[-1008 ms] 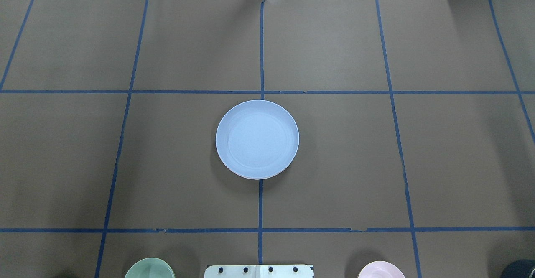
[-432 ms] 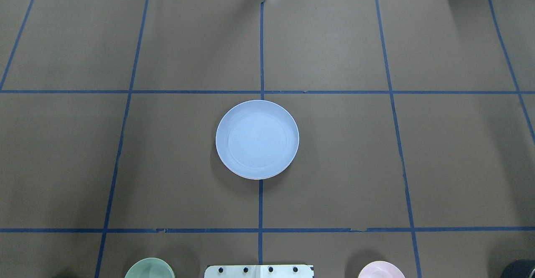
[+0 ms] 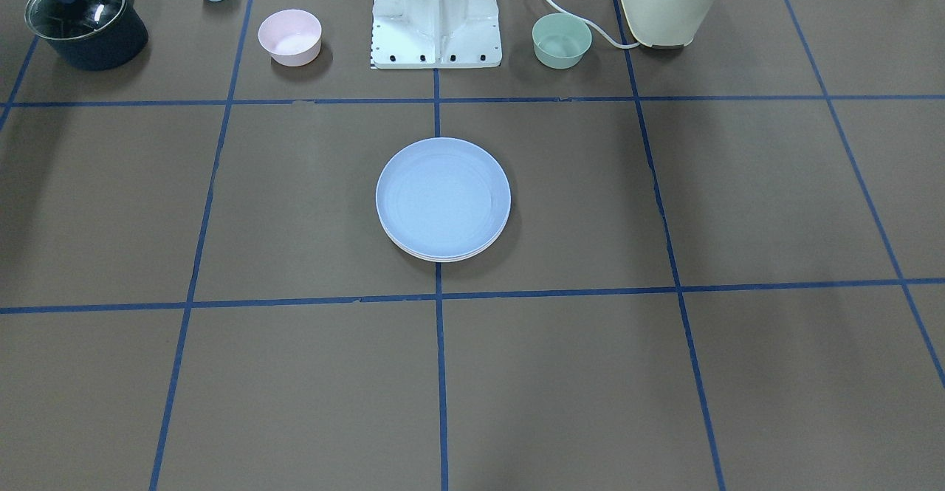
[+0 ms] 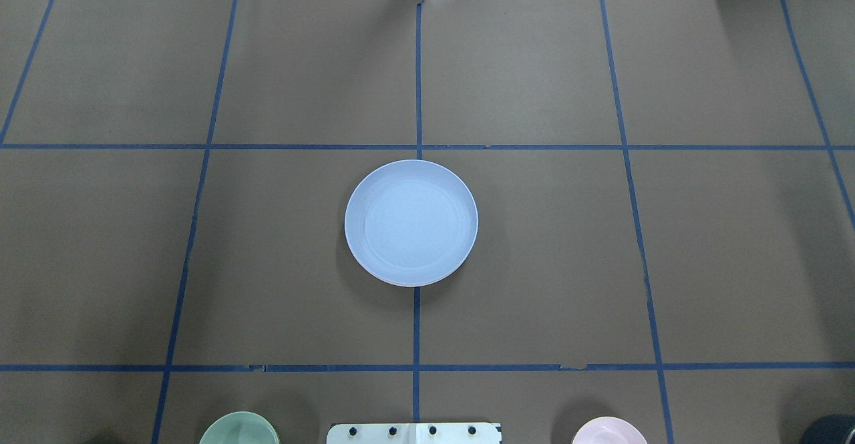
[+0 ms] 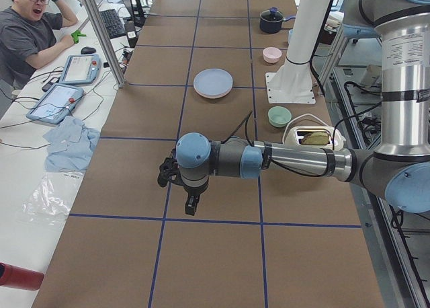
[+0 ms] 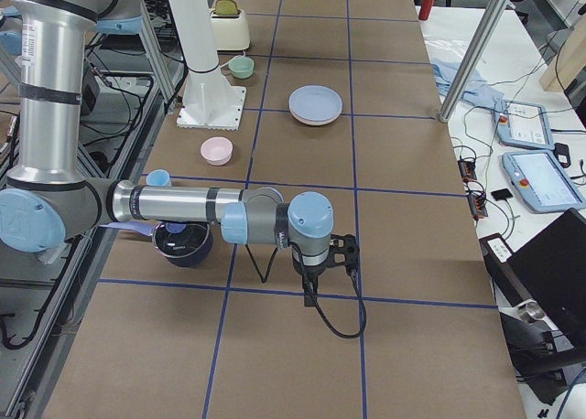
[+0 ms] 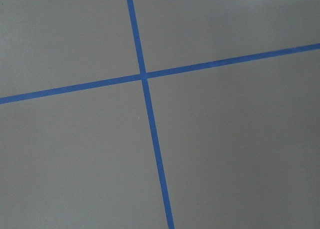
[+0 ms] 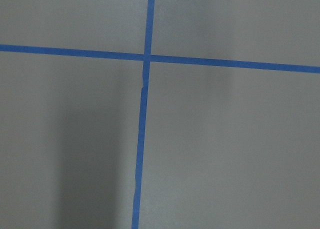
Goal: Stack three plates with pink and blue
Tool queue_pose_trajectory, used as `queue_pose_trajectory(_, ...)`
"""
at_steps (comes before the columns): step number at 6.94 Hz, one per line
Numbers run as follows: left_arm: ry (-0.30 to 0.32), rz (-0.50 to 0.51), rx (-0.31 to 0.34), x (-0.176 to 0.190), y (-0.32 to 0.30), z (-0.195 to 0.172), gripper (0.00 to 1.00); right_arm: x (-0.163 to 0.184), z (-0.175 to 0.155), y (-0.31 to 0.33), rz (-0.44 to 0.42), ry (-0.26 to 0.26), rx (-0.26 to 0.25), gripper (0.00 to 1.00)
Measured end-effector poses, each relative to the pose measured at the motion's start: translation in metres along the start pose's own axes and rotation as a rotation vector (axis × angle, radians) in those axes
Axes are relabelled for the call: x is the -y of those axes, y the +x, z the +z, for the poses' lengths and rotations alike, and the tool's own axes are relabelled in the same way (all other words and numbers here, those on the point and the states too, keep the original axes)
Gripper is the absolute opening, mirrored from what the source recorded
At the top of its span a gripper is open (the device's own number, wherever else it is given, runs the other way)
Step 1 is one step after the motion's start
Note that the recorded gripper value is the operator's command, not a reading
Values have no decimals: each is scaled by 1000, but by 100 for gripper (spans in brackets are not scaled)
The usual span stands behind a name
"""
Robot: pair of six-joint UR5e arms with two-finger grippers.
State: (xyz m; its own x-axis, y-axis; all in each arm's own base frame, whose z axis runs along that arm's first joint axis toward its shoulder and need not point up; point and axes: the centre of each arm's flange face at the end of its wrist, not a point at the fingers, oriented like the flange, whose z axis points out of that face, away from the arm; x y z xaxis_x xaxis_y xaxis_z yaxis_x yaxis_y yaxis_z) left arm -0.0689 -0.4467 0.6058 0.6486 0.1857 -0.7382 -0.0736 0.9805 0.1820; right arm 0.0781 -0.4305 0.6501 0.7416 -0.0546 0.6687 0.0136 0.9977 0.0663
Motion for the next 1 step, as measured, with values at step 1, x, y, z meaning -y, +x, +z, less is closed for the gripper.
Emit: queue_pose_trajectory(1, 0, 0, 0, 0, 0, 0, 100, -1, 1, 1, 2, -2, 1, 100)
